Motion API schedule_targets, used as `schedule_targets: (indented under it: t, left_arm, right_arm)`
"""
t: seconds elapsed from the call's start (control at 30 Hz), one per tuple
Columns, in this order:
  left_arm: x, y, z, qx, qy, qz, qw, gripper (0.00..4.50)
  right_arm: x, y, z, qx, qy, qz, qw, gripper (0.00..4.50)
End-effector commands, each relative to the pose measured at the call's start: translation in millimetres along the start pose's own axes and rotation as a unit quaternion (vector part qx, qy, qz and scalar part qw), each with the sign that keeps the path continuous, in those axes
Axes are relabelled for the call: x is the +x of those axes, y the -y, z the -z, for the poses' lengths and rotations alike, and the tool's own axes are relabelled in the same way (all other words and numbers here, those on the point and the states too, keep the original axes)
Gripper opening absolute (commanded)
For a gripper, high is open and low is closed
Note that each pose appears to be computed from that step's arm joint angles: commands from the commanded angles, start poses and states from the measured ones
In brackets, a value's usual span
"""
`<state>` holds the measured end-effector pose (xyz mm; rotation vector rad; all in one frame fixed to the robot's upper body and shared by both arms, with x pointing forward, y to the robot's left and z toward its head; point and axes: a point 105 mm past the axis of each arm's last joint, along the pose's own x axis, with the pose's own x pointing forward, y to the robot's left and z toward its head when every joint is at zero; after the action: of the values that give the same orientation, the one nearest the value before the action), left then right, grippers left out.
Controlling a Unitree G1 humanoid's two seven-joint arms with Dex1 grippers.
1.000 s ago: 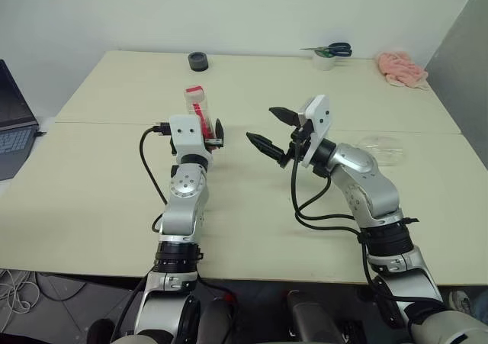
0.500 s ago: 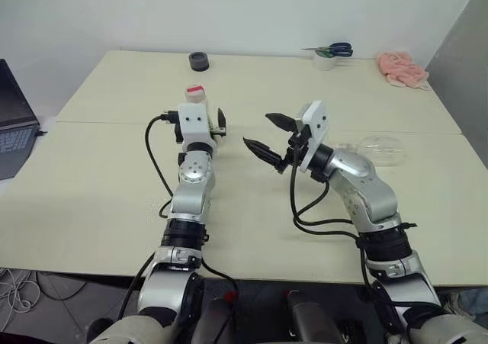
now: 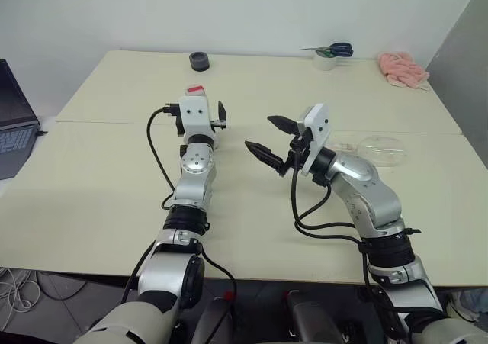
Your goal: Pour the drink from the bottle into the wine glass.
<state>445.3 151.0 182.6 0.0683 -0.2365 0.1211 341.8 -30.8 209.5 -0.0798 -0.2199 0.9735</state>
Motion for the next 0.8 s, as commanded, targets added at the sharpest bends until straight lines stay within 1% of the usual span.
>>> schedule_targets:
  t: [0.03, 0.07, 0.17, 0.2, 0.23, 0.3, 0.33, 0.4, 0.43, 0.47, 0.5, 0.57, 0.63, 0.8]
  left_arm:
    - [4.9, 0.4, -18.2, -0.005, 0.032, -0.007, 0.999, 3.55]
    - [5.0, 0.5, -18.3, -0.005, 0.033, -0.007, 0.999, 3.28]
    - [4.9, -0.4, -20.9, -0.002, 0.041, -0.008, 0.999, 2.24]
    - [5.0, -1.4, -22.1, -0.004, 0.043, -0.007, 0.999, 1.98]
    - [5.1, -5.3, -24.8, -0.013, 0.046, -0.008, 0.999, 1.82]
    - [4.2, -12.8, -32.7, -0.017, 0.06, 0.005, 0.998, 1.78]
    - [0.4, -11.7, -36.5, -0.039, 0.058, 0.052, 0.996, 1.78]
    - [-18.2, -6.5, -44.1, -0.042, 0.057, 0.169, 0.983, 1.78]
    - [-26.5, -4.3, -45.6, -0.043, 0.052, 0.206, 0.976, 1.78]
    - [-33.4, -2.7, -45.5, -0.047, 0.044, 0.232, 0.971, 1.78]
    - [-41.5, -0.9, -45.7, -0.045, 0.039, 0.263, 0.963, 1.78]
    - [-53.0, 2.3, -46.4, -0.045, 0.031, 0.305, 0.951, 1.78]
    - [-60.0, 4.3, -42.9, -0.03, 0.022, 0.325, 0.945, 1.78]
    - [-73.8, 18.5, -46.8, -0.008, 0.039, 0.362, 0.931, 1.78]
  right_arm:
    - [-1.4, -2.6, -13.8, -0.011, 0.022, -0.003, 1.0, 4.5]
    - [-1.6, -2.3, -14.0, -0.012, 0.022, -0.002, 1.0, 4.5]
    - [-1.9, -1.8, -15.1, -0.013, 0.023, 0.0, 1.0, 4.5]
    - [-2.2, -1.8, -16.6, -0.014, 0.026, 0.0, 1.0, 4.5]
    - [-3.8, -1.2, -20.4, -0.013, 0.033, 0.0, 0.999, 4.5]
    - [-8.9, 1.4, -29.4, -0.011, 0.046, 0.001, 0.999, 4.5]
    - [-13.4, 8.9, -32.1, -0.013, 0.035, 0.017, 0.999, 4.5]
    - [-16.7, 18.2, -37.0, -0.014, -0.007, 0.041, 0.999, 4.5]
    - [-17.0, 20.1, -38.6, -0.013, -0.024, 0.051, 0.998, 4.5]
    - [-16.1, 19.4, -39.2, -0.018, -0.043, 0.053, 0.997, 4.5]
    - [-12.8, 9.2, -46.3, -0.005, -0.038, 0.027, 0.999, 4.5]
    - [-9.8, -5.2, -57.0, 0.005, -0.03, -0.008, 0.999, 4.5]
    - [-5.6, -11.7, -64.4, 0.009, -0.026, -0.012, 1.0, 4.5]
    - [1.6, -23.3, -63.1, 0.062, -0.022, -0.017, 0.998, 4.5]
